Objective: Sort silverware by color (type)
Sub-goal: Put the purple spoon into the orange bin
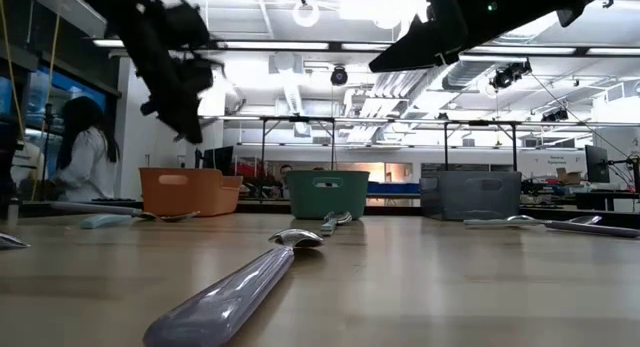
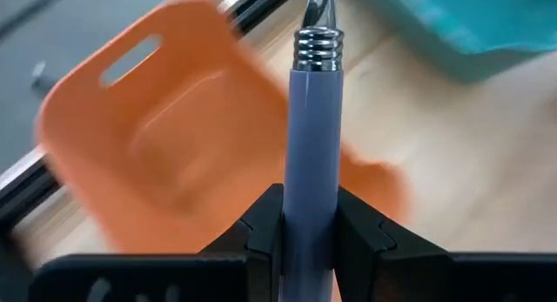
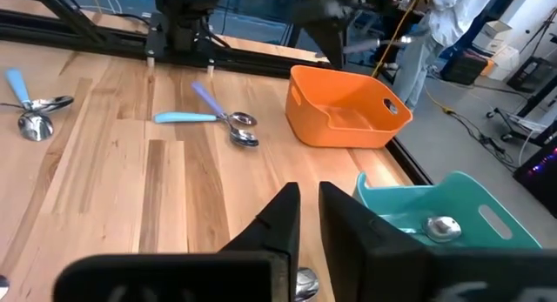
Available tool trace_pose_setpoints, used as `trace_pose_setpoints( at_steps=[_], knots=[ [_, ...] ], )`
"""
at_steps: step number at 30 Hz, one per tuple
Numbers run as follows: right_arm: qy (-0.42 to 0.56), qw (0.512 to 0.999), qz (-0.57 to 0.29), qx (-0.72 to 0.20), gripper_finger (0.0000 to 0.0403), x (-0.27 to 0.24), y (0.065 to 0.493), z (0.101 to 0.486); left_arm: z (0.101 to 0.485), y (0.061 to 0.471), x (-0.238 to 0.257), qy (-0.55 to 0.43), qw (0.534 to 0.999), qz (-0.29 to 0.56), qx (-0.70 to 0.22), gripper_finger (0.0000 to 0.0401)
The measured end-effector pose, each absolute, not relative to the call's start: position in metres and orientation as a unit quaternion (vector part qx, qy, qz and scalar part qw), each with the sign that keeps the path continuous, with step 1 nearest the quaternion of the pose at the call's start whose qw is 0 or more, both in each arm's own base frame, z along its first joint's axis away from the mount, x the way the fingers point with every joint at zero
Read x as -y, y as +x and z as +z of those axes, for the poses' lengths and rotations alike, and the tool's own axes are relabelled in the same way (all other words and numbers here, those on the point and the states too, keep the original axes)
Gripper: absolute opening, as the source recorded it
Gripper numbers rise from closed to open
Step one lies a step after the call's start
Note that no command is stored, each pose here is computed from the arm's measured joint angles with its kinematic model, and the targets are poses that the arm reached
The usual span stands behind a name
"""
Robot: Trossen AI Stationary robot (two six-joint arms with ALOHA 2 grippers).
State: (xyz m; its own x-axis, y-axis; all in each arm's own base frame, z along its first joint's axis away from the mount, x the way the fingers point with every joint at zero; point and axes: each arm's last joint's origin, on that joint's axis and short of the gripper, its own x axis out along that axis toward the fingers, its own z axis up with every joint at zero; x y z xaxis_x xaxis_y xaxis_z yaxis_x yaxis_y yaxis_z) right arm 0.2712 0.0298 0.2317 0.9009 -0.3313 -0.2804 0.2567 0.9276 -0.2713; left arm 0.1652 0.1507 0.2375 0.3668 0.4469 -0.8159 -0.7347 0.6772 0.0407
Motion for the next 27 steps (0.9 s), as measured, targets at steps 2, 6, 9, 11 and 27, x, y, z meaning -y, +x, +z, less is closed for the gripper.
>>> trace_pose_setpoints(
  at_steps=[2,6,9,11,27],
  knots=[
    [-0.115,0.968,-0.152,-0.164,0.0025,-0.03,0.271,0.232,0.229,0.164,-0.165,-0.181,0.789,0.377,-0.45,0.0054],
    [-0.114,0.968,-0.152,-0.167,0.0023,-0.03,0.271,0.231,0.21,0.164,-0.185,-0.212,0.765,0.371,-0.482,0.0054],
    [-0.108,0.967,-0.152,-0.174,0.0023,-0.03,0.27,0.229,0.195,0.166,-0.191,-0.222,0.751,0.358,-0.509,0.0054],
    [-0.109,0.966,-0.152,-0.18,0.0023,-0.03,0.27,0.228,0.187,0.166,-0.195,-0.226,0.742,0.355,-0.522,0.0054],
    [-0.109,0.965,-0.152,-0.182,0.0023,-0.03,0.27,0.228,0.162,0.156,-0.213,-0.255,0.706,0.365,-0.55,0.0058]
  ],
)
